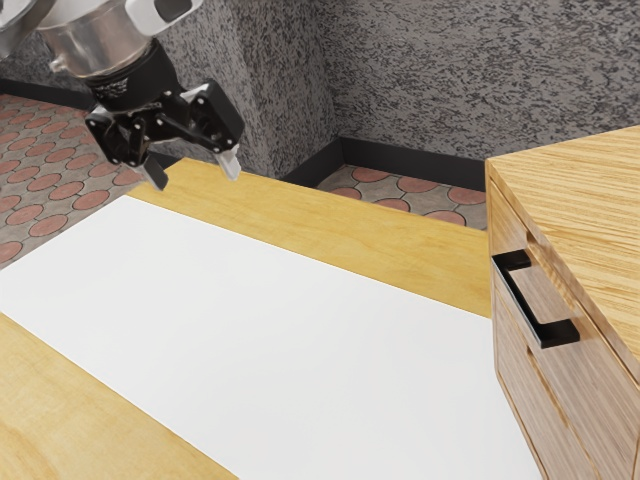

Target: Pull the drawer handle with one arm to open the drawer

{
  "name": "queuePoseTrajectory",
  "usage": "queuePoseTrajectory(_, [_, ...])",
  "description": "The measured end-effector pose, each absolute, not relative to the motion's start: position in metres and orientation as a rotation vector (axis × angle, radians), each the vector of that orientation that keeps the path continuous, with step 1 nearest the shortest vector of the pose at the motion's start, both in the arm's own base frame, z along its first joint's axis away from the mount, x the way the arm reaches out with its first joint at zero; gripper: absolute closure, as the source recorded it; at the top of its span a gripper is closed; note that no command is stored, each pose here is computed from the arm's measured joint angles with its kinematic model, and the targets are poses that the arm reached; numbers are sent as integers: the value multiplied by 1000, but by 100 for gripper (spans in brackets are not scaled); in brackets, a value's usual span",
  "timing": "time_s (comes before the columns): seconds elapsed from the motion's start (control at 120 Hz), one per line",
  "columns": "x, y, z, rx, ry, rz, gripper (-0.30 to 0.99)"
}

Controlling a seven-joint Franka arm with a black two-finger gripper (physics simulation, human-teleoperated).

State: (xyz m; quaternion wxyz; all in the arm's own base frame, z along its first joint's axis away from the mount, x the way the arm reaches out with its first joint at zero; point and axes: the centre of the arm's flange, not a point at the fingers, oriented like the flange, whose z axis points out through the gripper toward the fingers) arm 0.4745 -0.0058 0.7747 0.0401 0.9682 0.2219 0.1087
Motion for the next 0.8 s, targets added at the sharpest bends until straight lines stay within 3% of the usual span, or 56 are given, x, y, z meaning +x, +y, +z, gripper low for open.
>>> queuePoseTrajectory(0.583, [503, -62, 754, 2581, 1329, 241, 0])
queuePoseTrajectory(0.8, [473, -126, 721, 2552, 1295, 264, 0])
